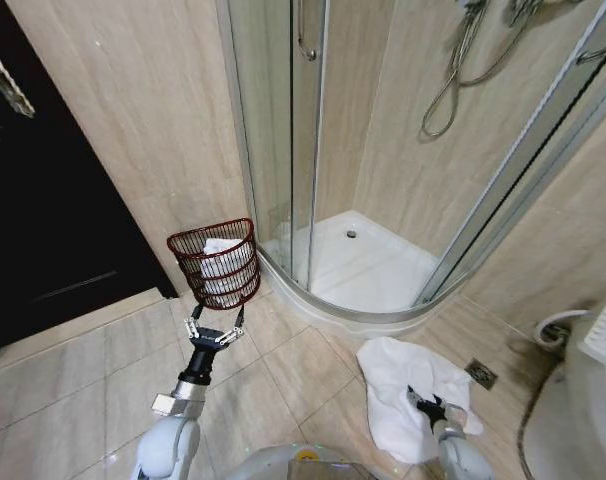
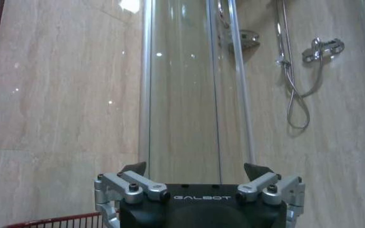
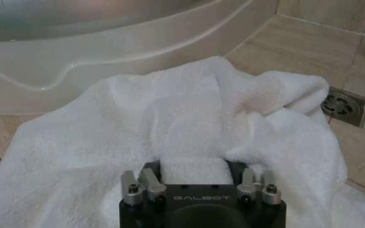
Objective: Discard the used towel into the hamper.
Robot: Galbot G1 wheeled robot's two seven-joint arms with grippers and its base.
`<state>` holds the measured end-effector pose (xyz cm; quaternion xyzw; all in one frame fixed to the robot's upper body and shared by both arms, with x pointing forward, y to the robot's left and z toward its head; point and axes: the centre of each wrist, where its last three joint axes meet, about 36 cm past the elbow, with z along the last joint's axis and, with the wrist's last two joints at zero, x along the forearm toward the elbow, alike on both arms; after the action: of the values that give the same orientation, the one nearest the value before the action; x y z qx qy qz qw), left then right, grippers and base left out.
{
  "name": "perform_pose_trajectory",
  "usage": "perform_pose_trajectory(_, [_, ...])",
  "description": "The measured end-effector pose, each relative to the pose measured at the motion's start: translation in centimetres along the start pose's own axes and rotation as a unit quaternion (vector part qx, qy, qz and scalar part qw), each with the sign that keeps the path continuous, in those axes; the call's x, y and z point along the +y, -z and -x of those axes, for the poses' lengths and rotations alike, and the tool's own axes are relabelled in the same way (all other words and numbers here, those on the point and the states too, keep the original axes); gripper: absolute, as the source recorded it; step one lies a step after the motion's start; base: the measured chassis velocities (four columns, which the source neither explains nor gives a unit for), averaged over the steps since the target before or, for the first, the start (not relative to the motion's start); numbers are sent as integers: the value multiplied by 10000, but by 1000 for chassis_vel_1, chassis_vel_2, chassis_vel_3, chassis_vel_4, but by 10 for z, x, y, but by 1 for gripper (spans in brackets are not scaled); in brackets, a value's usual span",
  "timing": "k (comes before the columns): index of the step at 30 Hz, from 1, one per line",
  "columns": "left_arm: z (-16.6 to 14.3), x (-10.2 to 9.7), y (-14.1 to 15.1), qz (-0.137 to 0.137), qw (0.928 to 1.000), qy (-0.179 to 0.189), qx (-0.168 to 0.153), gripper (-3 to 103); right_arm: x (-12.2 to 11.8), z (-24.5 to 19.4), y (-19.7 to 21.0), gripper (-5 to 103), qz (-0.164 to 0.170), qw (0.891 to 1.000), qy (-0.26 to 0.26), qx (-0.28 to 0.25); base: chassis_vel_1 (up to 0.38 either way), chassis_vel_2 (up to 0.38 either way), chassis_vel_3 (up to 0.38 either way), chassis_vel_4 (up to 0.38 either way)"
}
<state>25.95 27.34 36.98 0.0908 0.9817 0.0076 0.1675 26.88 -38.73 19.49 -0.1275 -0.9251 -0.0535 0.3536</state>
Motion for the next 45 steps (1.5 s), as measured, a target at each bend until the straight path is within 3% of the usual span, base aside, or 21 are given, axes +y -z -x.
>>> perform_pose_trajectory(2, [0, 0, 0, -1, 10000, 2, -1, 100, -1, 0, 0, 64, -2, 10000, 0, -2, 0, 0, 0, 0])
perform_pose_trajectory(5, [-1, -1, 1, -6, 10000, 7, 1, 100, -3, 1, -1, 47, -8, 10000, 5, -9, 0, 0, 0, 0])
perform_pose_trajectory(7, [-1, -1, 1, -5, 10000, 6, 2, 100, -4, 1, -2, 47, -8, 10000, 5, -10, 0, 0, 0, 0])
perform_pose_trajectory(10, [-2, -1, 2, 2, 10000, 9, -6, 100, -5, 2, -4, 32, -7, 10000, 16, -6, 0, 0, 0, 0])
perform_pose_trajectory(18, [-1, -1, 5, 16, 10000, 1, -41, 100, -8, 1, -7, 13, 2, 10000, 17, -24, 0, 0, 0, 0])
perform_pose_trajectory(30, [0, 0, 6, 3, 10000, -35, -63, 100, -7, -6, -4, 12, 218, 9991, -116, -345, 0, 0, 0, 0])
perform_pose_trajectory(36, [0, 0, 6, -7, 9999, -60, -99, 100, 2, -33, 28, 12, 83, 9904, -219, -1361, 0, 0, 0, 0])
perform_pose_trajectory(41, [0, -1, 5, -19, 9999, -69, -117, 100, 5, -51, 40, 12, -114, 9822, -253, -1857, 0, 0, 0, 0])
perform_pose_trajectory(45, [0, 0, 5, -37, 9999, -83, -136, 100, 12, -84, 54, 12, -414, 9666, -310, -2510, 0, 0, 0, 0])
